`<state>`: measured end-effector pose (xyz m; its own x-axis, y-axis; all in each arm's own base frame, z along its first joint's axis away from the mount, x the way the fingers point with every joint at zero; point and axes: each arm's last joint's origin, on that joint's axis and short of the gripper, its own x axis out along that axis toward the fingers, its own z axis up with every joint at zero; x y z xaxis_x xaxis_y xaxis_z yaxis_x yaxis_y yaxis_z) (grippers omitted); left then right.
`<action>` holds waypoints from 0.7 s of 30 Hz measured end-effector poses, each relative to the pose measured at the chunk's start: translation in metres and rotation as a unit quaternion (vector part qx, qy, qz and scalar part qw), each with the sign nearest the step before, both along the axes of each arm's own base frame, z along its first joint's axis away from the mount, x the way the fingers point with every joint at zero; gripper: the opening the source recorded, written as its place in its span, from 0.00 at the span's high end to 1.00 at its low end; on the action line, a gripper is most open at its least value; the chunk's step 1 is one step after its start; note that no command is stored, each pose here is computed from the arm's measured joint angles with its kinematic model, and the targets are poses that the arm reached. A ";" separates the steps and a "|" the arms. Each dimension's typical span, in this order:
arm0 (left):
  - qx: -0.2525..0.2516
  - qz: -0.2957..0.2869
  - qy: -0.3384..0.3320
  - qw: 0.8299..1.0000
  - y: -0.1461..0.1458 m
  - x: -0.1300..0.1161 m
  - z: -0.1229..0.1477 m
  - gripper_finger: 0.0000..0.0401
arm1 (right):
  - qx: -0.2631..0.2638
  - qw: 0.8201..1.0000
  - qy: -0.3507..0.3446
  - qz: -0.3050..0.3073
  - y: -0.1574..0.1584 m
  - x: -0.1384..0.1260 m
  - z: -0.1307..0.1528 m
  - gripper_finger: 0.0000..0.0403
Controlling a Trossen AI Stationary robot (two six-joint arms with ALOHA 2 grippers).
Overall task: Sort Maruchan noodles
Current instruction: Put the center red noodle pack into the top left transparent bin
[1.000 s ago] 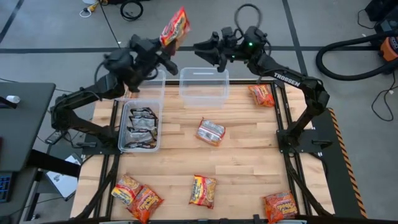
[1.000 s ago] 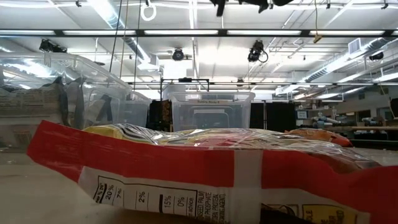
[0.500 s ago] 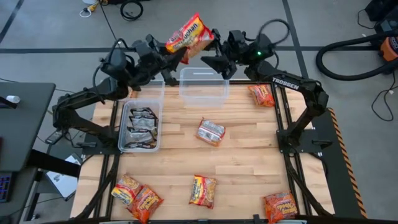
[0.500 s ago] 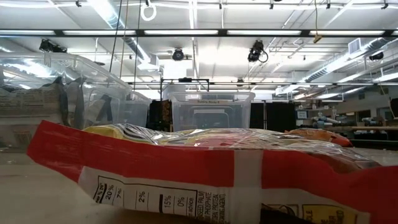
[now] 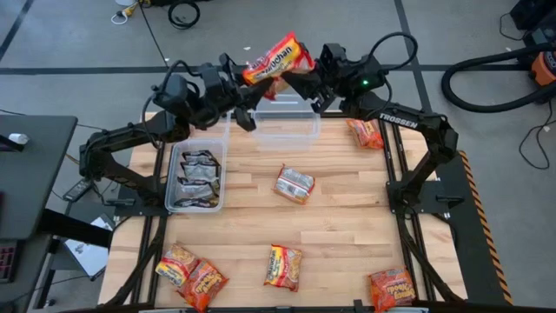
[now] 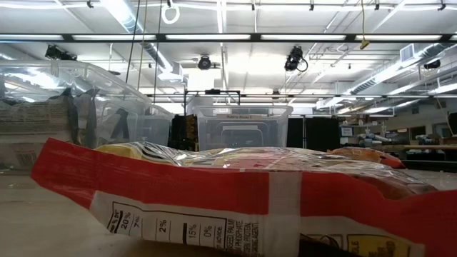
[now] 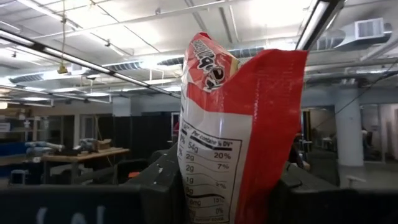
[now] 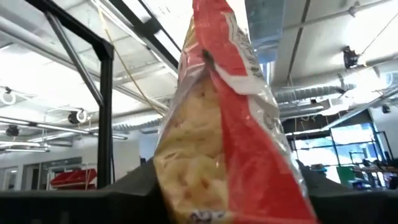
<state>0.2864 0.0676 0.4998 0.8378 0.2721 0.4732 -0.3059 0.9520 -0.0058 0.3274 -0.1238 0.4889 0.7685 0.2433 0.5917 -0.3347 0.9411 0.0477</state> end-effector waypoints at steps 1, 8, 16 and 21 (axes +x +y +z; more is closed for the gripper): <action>0.000 0.000 0.000 1.000 0.000 0.000 0.000 0.67 | 0.001 1.000 0.002 0.000 0.000 0.000 0.000 0.59; -0.021 0.034 0.045 0.998 -0.011 -0.011 0.000 0.54 | 0.005 0.998 0.042 0.037 -0.011 -0.004 -0.003 0.67; -0.075 0.058 0.103 0.990 -0.017 -0.042 0.002 0.31 | -0.010 0.988 0.146 0.056 -0.029 -0.003 -0.019 0.64; -0.115 0.050 0.143 0.982 -0.016 -0.041 -0.008 0.28 | -0.045 0.975 0.215 0.021 -0.024 0.009 -0.039 0.65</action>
